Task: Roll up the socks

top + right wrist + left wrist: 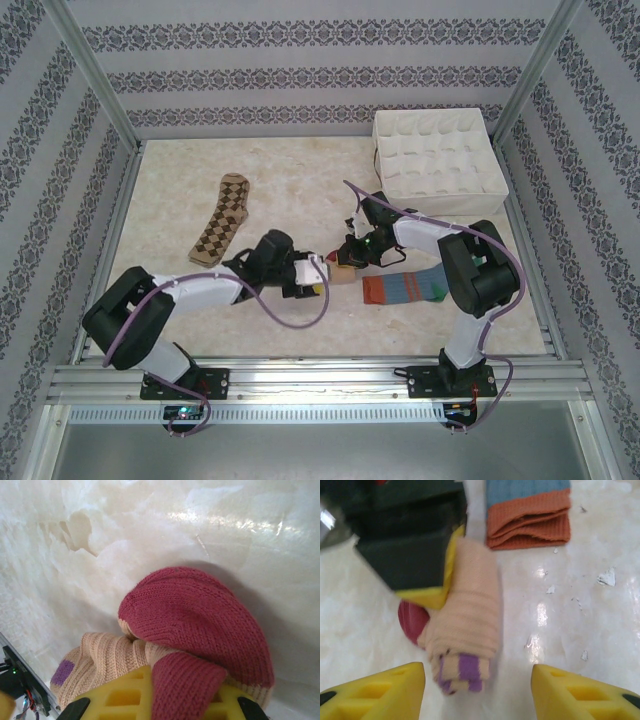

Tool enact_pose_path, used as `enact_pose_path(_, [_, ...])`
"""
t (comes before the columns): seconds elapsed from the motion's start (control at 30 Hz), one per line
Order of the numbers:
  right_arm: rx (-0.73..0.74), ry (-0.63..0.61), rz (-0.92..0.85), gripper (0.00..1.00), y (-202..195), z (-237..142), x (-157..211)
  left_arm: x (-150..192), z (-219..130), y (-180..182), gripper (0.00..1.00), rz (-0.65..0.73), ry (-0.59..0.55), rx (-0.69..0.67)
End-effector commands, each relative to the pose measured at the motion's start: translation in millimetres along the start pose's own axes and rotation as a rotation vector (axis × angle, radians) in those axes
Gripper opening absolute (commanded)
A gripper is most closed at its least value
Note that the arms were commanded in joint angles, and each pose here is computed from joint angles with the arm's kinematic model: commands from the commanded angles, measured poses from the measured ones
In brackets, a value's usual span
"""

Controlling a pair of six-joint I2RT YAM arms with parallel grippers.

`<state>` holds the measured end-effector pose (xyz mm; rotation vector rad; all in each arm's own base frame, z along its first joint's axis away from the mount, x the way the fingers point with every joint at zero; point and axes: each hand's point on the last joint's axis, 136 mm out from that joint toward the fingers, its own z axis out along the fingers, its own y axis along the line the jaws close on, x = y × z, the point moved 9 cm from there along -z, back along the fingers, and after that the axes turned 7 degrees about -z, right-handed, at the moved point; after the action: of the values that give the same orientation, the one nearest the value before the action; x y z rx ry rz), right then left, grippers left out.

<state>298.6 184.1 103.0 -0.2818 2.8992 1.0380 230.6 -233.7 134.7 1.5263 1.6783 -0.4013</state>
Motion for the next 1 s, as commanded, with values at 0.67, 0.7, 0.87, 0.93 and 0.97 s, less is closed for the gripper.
enact_pose_path(0.67, [0.096, 0.102, 0.079, 0.42, -25.3, 20.0, 18.4, -8.0, 59.7, 0.6, 0.00, 0.133, 0.079, -0.006])
enact_pose_path(0.7, [0.090, 0.083, 0.062, 0.47, -22.6, 16.8, 17.3, -7.9, 58.6, 2.5, 0.00, 0.093, 0.081, 0.022])
enact_pose_path(0.87, [0.012, -0.078, -0.001, 0.55, -15.0, -11.7, 13.2, -3.4, 55.3, 9.9, 0.00, -0.123, 0.098, 0.192])
enact_pose_path(0.93, [0.000, -0.124, -0.025, 0.55, -13.0, -21.2, 13.1, -2.6, 56.8, 14.5, 0.00, -0.189, 0.127, 0.238])
enact_pose_path(0.97, [-0.002, -0.140, -0.040, 0.56, -11.3, -24.9, 13.4, -0.6, 57.9, 16.6, 0.00, -0.229, 0.149, 0.265])
